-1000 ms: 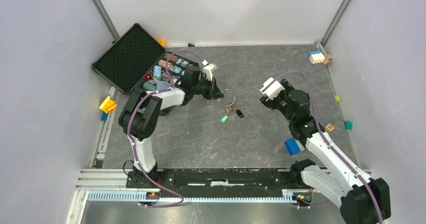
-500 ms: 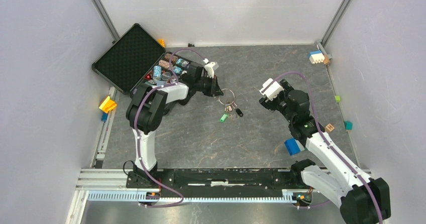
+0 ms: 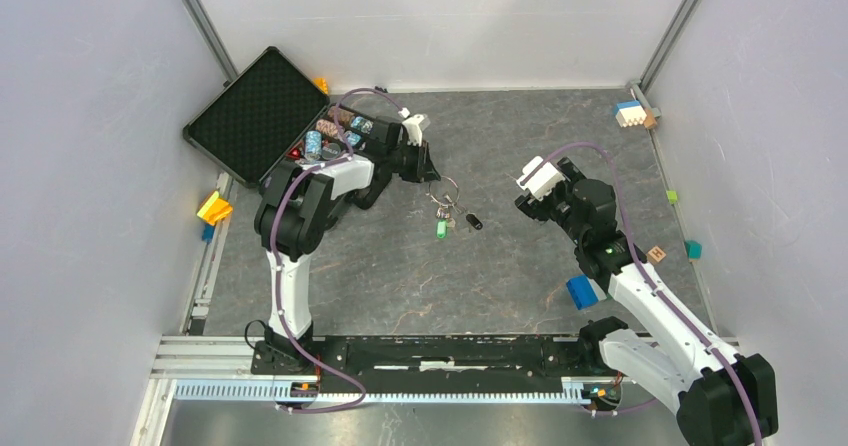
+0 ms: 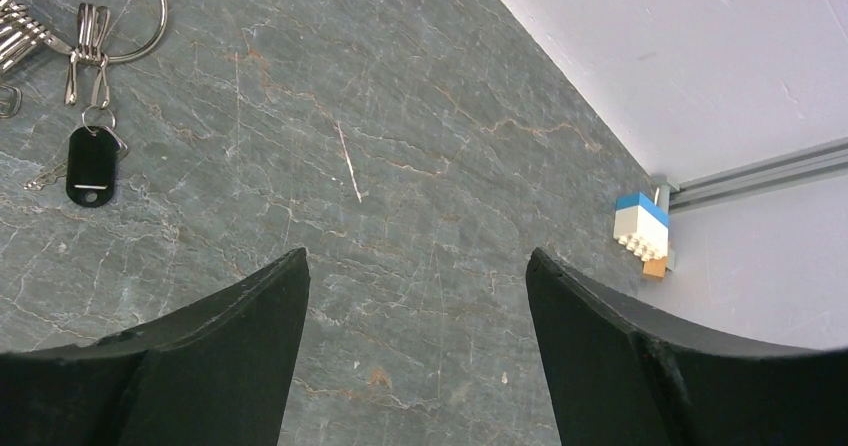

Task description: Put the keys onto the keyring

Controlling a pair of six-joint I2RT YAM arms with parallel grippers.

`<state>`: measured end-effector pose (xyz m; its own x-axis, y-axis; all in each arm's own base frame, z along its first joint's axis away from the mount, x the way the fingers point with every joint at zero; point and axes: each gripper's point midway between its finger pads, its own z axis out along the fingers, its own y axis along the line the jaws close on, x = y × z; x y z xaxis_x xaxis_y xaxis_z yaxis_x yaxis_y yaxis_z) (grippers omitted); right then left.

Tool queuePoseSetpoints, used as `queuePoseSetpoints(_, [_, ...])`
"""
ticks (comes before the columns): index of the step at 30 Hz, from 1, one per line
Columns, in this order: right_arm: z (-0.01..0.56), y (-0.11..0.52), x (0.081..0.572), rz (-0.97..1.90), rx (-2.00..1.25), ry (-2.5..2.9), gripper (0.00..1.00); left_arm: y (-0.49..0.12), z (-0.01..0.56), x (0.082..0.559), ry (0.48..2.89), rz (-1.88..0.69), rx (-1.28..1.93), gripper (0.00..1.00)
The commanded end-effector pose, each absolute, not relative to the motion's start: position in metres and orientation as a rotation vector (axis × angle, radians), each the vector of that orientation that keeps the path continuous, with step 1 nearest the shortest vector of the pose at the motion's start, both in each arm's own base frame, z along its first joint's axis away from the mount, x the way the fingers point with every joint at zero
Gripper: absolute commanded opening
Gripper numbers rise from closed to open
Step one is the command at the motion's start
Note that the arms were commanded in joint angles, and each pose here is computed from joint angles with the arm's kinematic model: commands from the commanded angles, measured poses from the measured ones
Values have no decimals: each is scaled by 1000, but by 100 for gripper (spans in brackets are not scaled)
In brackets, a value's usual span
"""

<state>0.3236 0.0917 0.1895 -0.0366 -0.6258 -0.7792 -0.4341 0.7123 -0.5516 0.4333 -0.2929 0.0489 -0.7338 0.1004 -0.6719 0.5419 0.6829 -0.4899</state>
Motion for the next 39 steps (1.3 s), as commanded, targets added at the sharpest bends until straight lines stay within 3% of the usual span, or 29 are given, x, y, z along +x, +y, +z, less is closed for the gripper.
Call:
queuePoseSetpoints(1, [191,93,325,-182,-863,1657,84,-293,61,453,2213,-875,541,28])
queuePoseSetpoints(8, [192,93,324,-183,-864,1658,86,-291,74,463,2187,-843,551,38])
queuePoseSetpoints(17, [192,101,321,-132,-893,1641,91,-277,124,462,2100,-759,580,67])
queuePoseSetpoints(24, [196,103,320,-121,-888,1633,98,-254,179,436,1950,-651,639,85])
queuePoseSetpoints(26, [200,102,320,-123,-867,1633,98,-240,195,426,1906,-582,654,98])
queuePoseSetpoints(33, [206,100,323,-101,-812,1688,98,-171,249,386,1766,-262,576,100])
queuePoseSetpoints(39, [212,89,329,-116,-648,1711,98,-115,245,345,1837,-52,522,100])
